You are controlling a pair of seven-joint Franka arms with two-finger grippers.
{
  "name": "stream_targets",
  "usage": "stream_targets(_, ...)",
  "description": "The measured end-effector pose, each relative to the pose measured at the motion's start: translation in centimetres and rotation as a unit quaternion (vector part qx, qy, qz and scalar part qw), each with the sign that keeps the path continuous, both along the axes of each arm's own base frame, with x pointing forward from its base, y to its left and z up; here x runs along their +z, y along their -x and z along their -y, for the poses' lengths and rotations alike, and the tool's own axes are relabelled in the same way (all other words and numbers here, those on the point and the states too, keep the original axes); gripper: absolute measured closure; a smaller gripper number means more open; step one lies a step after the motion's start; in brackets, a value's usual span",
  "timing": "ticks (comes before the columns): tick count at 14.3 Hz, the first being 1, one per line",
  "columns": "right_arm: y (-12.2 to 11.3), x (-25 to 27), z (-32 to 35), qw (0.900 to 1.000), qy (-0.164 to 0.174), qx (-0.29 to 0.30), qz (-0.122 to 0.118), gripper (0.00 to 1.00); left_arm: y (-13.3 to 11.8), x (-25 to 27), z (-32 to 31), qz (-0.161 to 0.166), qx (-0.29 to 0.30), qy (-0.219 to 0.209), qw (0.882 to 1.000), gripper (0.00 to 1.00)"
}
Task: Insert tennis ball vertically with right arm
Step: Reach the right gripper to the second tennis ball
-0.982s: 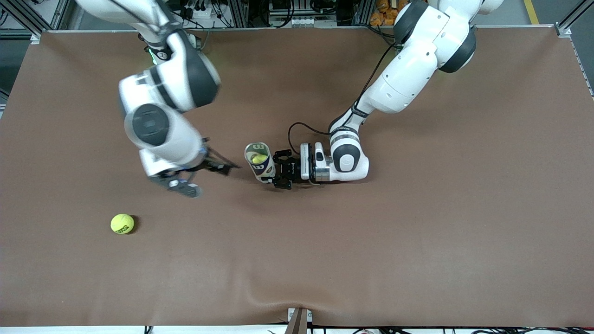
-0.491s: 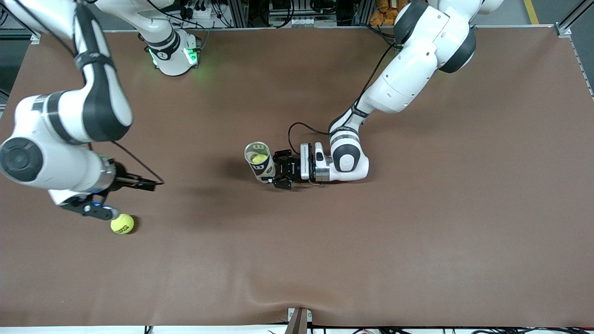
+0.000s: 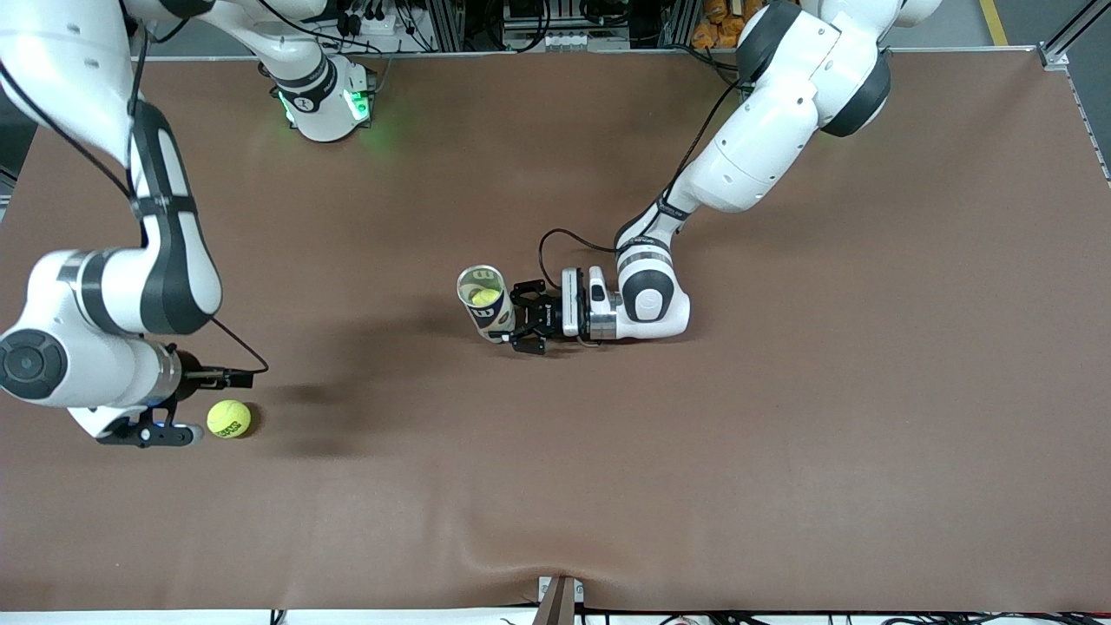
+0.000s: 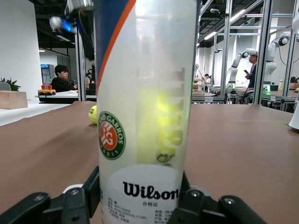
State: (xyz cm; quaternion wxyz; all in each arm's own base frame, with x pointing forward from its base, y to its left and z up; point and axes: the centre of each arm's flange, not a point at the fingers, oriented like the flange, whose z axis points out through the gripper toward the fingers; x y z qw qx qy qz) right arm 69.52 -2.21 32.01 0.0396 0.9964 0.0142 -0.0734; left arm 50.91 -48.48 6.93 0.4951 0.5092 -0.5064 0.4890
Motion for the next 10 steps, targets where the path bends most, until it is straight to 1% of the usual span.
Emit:
stream_targets(2,-0.9,-2.5,2.0,0.999,-0.007,0.044,0.02,0.0,0.0,0.0,0.0,0.0,0.0,0.0,1.0,0.35)
stream_targets(5,-1.5,-4.9,4.5,0.992,-0.014,0.117,0.034,0.0,0.0,0.0,0.0,0.0,0.0,0.0,1.0,0.35)
stream_targets(7,-1.7,-5.9,4.9,0.99,-0.016,0.138,0.036,0.0,0.0,0.0,0.0,0.0,0.0,0.0,1.0,0.35)
stream_targets(9,-1.7,-6.7,4.7,0.986,-0.02,0.163,0.031,0.0,0.0,0.0,0.0,0.0,0.0,0.0,1.0,0.35)
stream_targets(10,-1.8,-7.2,4.8,0.984,-0.021,0.175,0.034,0.0,0.0,0.0,0.0,0.0,0.0,0.0,1.0,0.35)
